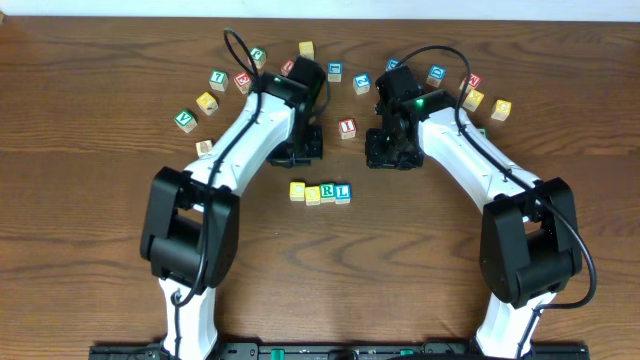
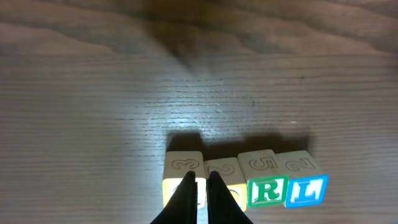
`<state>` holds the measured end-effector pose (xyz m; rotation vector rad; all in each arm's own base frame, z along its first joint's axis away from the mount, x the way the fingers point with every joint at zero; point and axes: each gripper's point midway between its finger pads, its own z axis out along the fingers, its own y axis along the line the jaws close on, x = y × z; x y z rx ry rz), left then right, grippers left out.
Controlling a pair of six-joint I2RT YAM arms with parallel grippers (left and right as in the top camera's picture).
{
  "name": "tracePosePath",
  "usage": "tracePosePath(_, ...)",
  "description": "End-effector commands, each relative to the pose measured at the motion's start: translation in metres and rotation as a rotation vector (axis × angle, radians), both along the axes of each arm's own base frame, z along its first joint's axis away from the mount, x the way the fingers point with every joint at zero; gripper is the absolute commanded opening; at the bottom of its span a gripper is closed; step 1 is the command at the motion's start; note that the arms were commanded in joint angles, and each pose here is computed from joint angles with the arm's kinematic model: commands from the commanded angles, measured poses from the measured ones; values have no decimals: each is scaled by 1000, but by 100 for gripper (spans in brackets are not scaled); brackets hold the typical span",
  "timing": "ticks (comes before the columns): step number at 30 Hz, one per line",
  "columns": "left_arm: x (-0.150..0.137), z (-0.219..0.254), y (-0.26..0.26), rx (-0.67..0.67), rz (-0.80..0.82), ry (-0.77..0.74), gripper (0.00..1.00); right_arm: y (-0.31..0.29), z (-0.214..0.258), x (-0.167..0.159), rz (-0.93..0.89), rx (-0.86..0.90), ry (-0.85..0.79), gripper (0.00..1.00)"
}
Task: Spell out CORL
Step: 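Lower left gripper behind the C block and nudge the row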
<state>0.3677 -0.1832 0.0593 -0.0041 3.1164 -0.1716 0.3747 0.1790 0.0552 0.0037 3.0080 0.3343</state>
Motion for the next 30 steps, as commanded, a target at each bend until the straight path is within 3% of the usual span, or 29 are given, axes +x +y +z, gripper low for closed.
tracePosePath(1, -1, -9, 7, 53, 14, 6, 7, 1, 3, 5, 18, 0, -17, 37)
tracePosePath(14, -4, -27, 16, 102, -84, -3, 7, 1, 3, 5, 18, 0, -17, 38)
tracePosePath(30, -15, -36, 14, 75, -85, 40, 7, 0, 2, 6, 16, -7, -20, 39)
